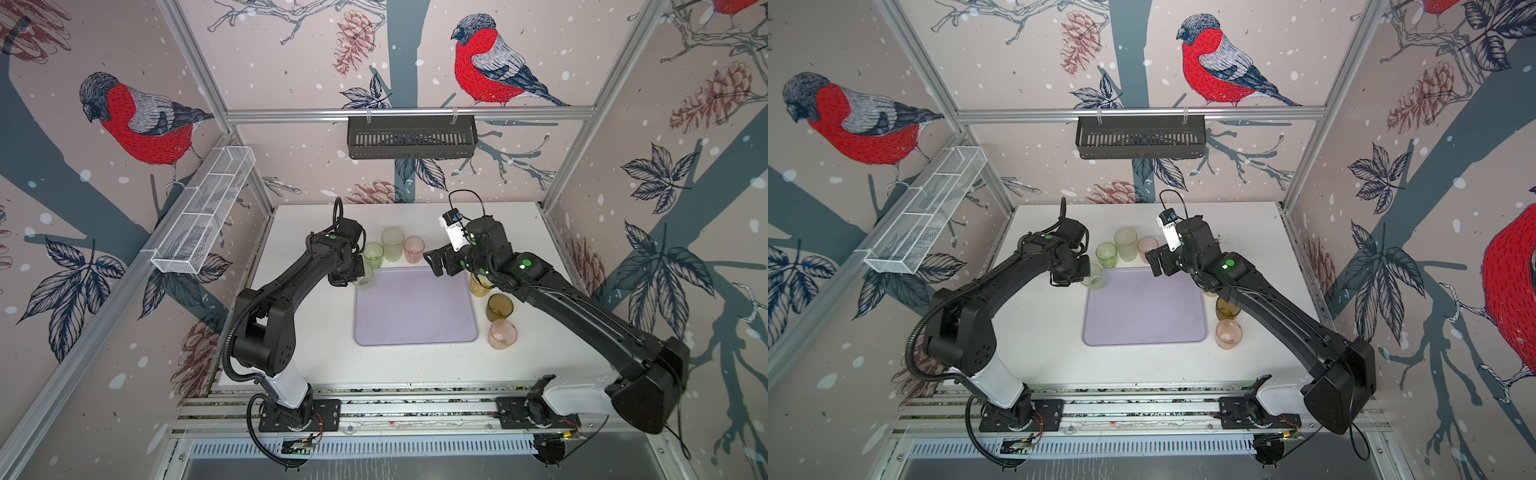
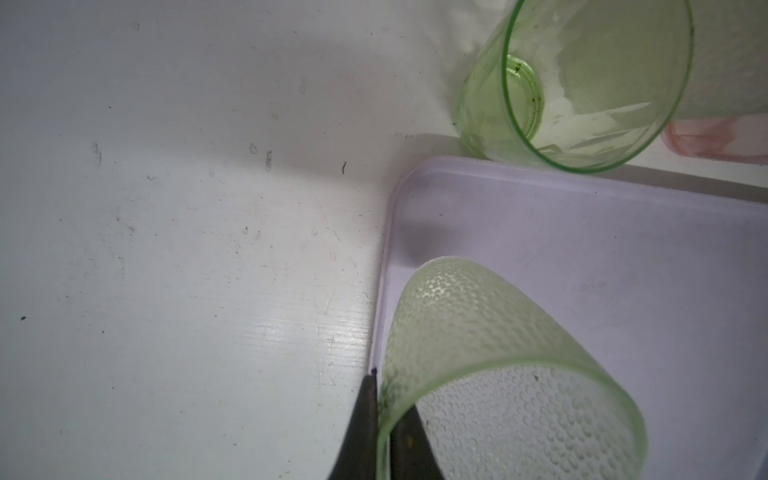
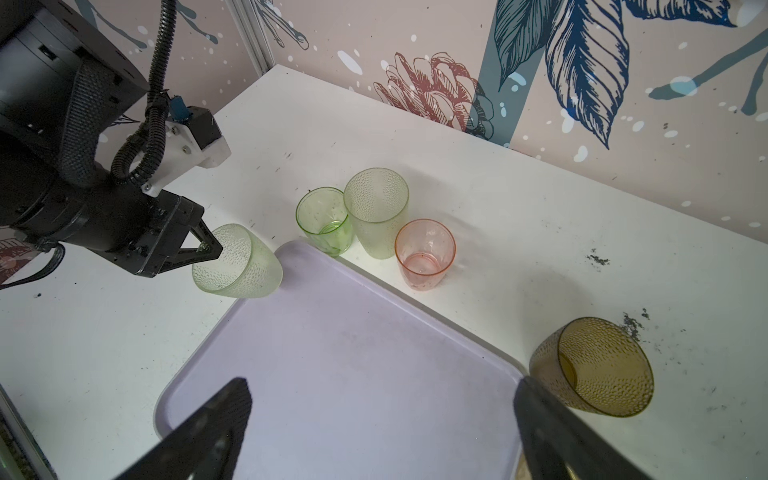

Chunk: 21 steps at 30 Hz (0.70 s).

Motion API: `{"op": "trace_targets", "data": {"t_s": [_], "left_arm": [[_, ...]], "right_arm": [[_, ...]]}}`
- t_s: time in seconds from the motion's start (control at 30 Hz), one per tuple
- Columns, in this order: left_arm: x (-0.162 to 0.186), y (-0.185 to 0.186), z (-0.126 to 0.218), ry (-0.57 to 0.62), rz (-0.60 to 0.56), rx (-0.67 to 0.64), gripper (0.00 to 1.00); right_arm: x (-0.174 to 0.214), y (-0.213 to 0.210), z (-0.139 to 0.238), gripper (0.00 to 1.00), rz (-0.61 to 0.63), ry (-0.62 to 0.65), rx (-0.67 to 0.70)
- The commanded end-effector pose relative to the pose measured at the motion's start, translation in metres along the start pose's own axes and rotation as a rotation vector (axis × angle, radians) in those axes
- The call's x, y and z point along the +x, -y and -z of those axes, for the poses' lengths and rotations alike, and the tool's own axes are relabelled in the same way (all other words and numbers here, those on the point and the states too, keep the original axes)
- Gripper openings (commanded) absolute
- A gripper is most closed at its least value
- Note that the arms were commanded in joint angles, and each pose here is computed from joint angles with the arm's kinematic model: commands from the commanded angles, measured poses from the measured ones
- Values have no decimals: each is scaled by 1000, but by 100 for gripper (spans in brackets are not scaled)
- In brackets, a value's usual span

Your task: Place the glasses into the tray

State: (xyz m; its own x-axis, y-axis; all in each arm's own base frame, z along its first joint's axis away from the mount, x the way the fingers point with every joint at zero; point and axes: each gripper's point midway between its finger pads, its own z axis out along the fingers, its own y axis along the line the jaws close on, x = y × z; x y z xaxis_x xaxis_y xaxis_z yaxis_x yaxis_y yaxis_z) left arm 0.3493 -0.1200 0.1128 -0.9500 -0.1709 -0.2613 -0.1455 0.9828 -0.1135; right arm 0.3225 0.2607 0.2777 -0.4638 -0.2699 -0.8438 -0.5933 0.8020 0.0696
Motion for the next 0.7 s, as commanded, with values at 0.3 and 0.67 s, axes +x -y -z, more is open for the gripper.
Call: {"op": "trace_targets", "data": {"t_s": [0.3,0.67], "left_arm": [[-6,9,-8,-9,-6,-3,0],[-6,13,-22,-28,-16,-10,0]], "right_arm": [[-4,3,5,100,-14,23,-3],[-4,5,3,100,-19,20,-1]]}}
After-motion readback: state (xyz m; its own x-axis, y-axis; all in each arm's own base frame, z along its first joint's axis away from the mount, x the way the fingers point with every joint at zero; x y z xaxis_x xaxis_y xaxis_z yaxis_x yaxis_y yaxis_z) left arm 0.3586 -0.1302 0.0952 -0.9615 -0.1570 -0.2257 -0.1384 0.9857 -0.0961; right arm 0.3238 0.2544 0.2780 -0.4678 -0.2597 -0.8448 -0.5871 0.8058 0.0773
